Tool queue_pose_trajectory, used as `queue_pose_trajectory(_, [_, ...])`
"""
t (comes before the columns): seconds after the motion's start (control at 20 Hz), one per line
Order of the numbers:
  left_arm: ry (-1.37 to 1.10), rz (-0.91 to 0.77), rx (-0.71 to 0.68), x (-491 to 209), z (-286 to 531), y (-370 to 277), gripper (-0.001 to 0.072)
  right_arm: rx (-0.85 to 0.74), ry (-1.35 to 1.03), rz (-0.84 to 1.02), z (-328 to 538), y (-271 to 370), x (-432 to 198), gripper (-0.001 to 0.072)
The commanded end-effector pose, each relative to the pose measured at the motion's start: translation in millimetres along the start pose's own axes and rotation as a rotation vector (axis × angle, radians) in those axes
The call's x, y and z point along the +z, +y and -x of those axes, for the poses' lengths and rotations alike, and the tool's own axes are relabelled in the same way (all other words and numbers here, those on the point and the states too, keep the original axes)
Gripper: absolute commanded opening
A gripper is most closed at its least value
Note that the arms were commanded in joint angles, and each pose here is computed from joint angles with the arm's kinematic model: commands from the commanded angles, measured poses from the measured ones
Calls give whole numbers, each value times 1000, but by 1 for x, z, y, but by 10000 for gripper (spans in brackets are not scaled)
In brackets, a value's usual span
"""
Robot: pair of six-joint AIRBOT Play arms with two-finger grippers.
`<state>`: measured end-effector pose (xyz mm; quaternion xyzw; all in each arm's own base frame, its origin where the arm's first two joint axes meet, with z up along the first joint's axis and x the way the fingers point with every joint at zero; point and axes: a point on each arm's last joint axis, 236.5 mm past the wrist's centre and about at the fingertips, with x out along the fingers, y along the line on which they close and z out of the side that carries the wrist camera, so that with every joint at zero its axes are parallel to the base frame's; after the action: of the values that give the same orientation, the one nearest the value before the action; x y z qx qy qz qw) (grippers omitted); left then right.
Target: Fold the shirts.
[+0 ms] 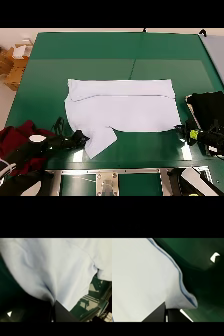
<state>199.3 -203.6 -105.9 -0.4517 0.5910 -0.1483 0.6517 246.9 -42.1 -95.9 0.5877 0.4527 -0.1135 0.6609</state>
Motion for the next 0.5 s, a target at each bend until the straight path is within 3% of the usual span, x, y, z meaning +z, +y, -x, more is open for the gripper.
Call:
queue_pose_trajectory(0.0, [98, -45, -12, -23, 1, -3, 26, -49, 33, 10, 1, -11, -8, 12])
queue_pose_trajectory(0.3, [91, -92, -26, -19, 12, -27, 25, -95, 84, 24, 13, -8, -9, 11])
queue_pose_trajectory(0.45, [102, -194, 132, -1, 32, -35, 25, -86, 64, 59, 33, 18, 12, 11])
